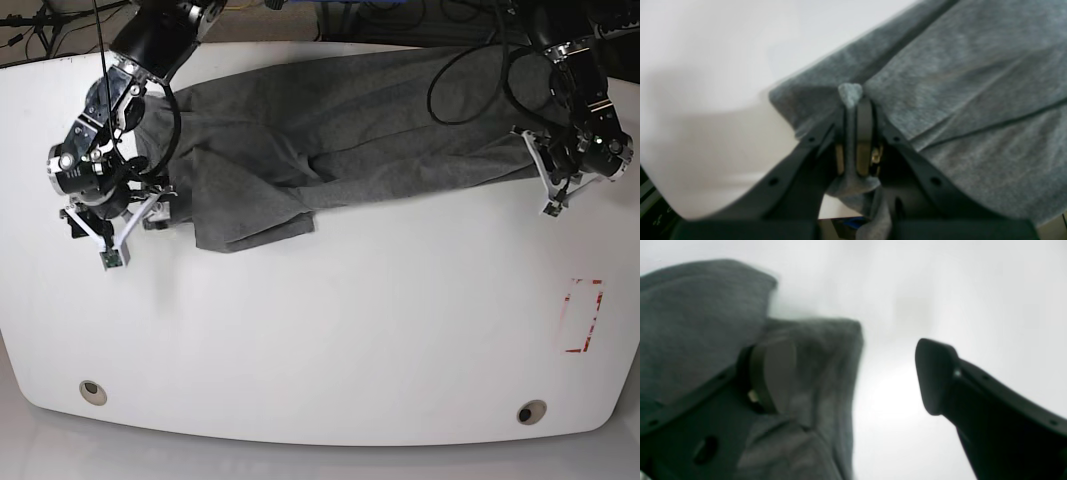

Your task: Fold the T-shirt properly

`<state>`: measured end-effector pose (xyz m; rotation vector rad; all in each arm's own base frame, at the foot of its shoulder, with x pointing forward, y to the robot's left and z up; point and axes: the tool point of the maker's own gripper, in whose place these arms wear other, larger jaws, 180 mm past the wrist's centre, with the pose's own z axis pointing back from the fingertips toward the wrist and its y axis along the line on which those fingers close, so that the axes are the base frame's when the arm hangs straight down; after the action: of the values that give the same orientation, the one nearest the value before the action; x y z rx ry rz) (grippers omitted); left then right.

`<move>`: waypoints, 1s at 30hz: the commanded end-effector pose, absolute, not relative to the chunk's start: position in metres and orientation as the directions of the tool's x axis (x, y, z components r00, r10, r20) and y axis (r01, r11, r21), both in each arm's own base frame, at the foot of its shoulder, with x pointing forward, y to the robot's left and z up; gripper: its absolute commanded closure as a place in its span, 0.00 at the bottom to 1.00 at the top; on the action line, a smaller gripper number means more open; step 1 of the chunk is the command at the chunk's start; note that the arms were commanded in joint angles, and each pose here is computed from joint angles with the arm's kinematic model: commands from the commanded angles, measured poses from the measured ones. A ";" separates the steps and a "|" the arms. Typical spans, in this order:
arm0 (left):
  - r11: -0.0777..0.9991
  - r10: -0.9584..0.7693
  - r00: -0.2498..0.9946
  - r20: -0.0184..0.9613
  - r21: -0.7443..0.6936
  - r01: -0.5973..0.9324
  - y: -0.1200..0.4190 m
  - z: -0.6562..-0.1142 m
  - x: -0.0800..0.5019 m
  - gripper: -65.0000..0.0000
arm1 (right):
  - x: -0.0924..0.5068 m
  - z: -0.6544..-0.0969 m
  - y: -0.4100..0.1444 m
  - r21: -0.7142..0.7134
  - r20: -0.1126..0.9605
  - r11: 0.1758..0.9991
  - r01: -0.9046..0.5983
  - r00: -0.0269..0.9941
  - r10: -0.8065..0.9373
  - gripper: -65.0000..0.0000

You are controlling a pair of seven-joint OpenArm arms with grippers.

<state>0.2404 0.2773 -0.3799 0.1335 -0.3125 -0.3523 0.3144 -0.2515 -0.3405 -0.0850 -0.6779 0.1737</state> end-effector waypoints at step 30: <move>0.926 -0.366 0.880 0.302 0.208 0.314 0.281 -0.369 0.250 0.98 | 0.249 -0.392 -0.195 0.071 0.529 0.972 -0.225 0.834 0.155 0.17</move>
<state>0.2424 0.2765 -0.3792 0.1328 -0.3170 -0.3514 0.2395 -0.1946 -0.4038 0.1298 -0.4929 0.1967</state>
